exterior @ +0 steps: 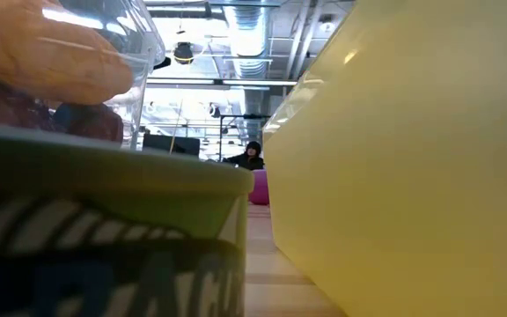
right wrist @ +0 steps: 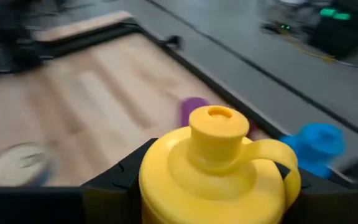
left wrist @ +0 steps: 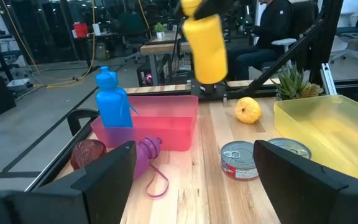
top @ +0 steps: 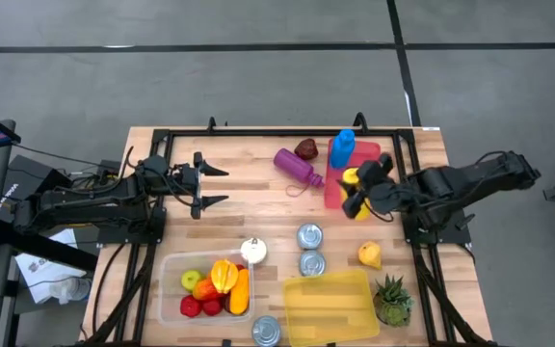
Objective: Pick & Place Food Item
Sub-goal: Put the yellow water bottle into the red bin
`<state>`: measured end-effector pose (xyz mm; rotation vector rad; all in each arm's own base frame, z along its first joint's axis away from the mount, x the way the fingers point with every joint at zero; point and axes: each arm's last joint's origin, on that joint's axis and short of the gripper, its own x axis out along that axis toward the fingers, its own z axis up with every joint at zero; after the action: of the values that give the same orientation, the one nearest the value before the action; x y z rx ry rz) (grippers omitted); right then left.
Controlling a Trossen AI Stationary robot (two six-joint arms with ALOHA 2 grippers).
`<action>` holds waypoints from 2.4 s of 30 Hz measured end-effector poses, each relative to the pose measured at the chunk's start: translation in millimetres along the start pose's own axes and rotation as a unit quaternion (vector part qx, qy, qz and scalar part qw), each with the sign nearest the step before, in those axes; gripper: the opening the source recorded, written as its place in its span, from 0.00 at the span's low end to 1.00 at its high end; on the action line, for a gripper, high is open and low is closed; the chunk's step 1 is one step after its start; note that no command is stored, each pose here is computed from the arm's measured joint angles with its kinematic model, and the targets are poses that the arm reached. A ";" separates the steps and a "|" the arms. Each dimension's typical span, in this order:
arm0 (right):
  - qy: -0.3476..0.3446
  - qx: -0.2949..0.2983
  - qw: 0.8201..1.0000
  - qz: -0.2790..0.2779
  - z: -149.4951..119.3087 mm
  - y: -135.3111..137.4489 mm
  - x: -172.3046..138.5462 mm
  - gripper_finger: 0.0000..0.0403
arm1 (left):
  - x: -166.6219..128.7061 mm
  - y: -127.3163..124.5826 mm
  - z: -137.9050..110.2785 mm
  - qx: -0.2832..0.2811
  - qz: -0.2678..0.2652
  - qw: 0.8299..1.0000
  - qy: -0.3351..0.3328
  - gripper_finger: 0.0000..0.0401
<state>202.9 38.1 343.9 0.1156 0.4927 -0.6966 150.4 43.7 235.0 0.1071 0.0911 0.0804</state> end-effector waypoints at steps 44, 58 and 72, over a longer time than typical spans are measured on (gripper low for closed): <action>-0.125 0.165 0.874 -0.440 -95.9 -10.3 136.9 0.47 | 0.0 0.0 -0.1 -0.005 0.000 1.000 0.001 0.78; -0.103 0.161 0.845 -0.500 -89.3 -39.4 149.7 0.47 | 0.1 0.0 -0.2 -0.005 0.000 1.000 0.001 0.78; -0.115 0.196 0.825 -0.517 -125.3 -60.0 159.7 0.47 | 0.1 0.0 -0.3 -0.005 0.000 1.000 0.002 0.78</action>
<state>219.9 -68.6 161.8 0.1436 0.1279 -1.8658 150.4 43.7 234.7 0.0961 0.0943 0.0806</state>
